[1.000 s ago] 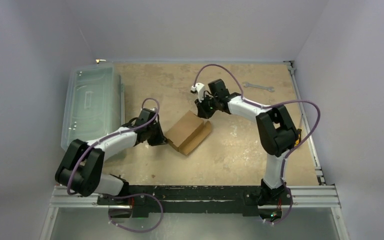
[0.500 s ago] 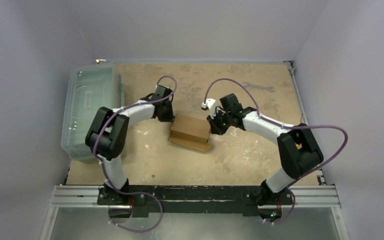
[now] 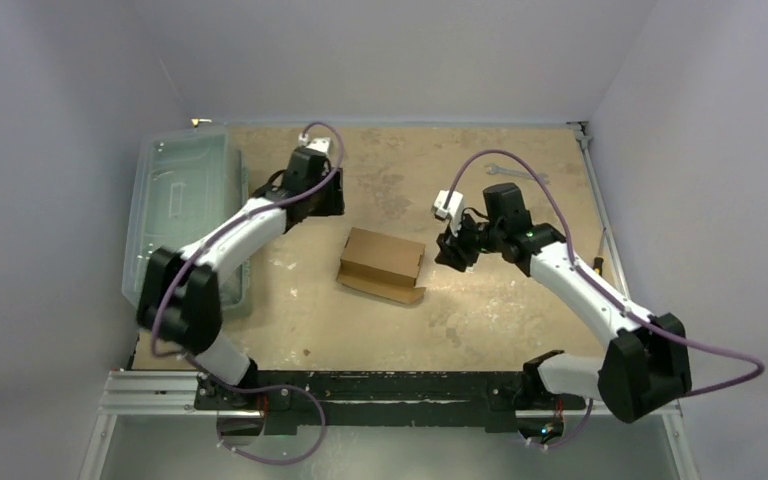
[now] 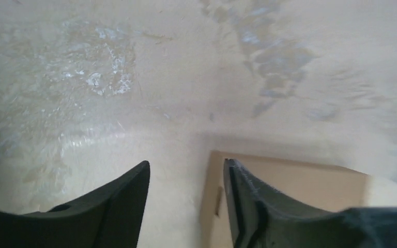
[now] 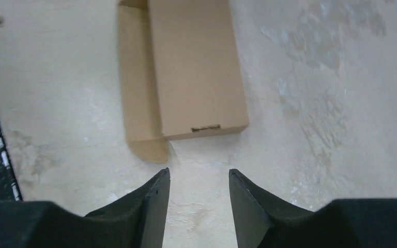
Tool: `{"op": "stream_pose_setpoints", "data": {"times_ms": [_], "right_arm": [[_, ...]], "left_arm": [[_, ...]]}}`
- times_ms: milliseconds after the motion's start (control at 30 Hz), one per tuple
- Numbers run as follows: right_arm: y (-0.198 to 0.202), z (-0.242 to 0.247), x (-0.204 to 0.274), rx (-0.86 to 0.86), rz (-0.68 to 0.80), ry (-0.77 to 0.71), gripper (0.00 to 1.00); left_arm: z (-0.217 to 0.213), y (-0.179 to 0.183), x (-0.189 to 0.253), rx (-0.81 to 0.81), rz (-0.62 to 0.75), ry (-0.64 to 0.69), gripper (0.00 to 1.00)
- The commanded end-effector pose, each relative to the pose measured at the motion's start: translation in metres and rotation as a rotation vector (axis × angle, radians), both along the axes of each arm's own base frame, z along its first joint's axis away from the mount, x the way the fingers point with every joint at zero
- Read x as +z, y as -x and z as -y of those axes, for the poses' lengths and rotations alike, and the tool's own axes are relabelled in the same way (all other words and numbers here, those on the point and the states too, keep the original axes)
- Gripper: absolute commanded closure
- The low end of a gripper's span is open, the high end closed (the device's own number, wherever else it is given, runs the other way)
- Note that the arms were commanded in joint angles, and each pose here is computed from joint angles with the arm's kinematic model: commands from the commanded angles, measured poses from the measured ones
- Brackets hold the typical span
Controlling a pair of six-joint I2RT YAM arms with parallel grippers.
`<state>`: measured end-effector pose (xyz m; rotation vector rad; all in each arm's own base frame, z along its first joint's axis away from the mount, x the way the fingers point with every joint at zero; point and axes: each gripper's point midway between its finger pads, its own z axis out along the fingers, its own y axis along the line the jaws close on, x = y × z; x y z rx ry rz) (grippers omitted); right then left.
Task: Fold the paper box
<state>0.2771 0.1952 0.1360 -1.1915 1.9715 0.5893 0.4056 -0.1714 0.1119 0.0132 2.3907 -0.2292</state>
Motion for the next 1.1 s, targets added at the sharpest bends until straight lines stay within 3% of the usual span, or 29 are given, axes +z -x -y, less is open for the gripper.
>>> {"op": "stream_pose_setpoints", "data": {"times_ms": [0, 33, 67, 100, 133, 233, 367, 433, 567, 767, 1067], "right_arm": [[0.031, -0.015, 0.051, 0.310, 0.192, -0.064, 0.41], [0.033, -0.016, 0.058, 0.337, 0.233, -0.068, 0.30], [0.035, -0.020, 0.067, 0.370, 0.277, -0.092, 0.11], [0.027, -0.023, 0.077, 0.364, 0.337, -0.115, 0.02], [0.023, -0.025, 0.075, 0.307, 0.302, -0.141, 0.01], [-0.001, -0.035, 0.067, 0.215, 0.211, -0.180, 0.01], [-0.021, -0.047, 0.056, 0.129, 0.028, -0.226, 0.08], [-0.031, -0.050, 0.051, 0.064, -0.039, -0.270, 0.09], [-0.050, -0.049, 0.037, -0.078, -0.140, -0.341, 0.09], [-0.068, -0.046, 0.010, -0.176, -0.274, -0.379, 0.09], [-0.067, -0.048, -0.025, -0.192, -0.418, -0.381, 0.10]], "left_arm": [[0.007, 0.034, 0.099, -0.149, 0.285, 0.168, 0.28], [0.017, 0.050, 0.101, -0.208, 0.298, 0.246, 0.12], [0.029, 0.067, 0.107, -0.277, 0.312, 0.340, 0.03], [0.035, 0.084, 0.098, -0.322, 0.293, 0.404, 0.01], [0.043, 0.100, 0.095, -0.373, 0.269, 0.461, 0.01], [0.062, 0.139, 0.094, -0.483, 0.257, 0.628, 0.08], [0.083, 0.179, 0.071, -0.476, 0.243, 0.631, 0.15], [0.092, 0.193, 0.057, -0.424, 0.192, 0.691, 0.37], [0.094, 0.190, 0.039, -0.255, 0.143, 0.793, 0.62], [0.099, 0.160, 0.018, -0.068, 0.069, 0.795, 0.67], [0.108, 0.138, 0.003, -0.007, 0.044, 0.757, 0.64]]}}
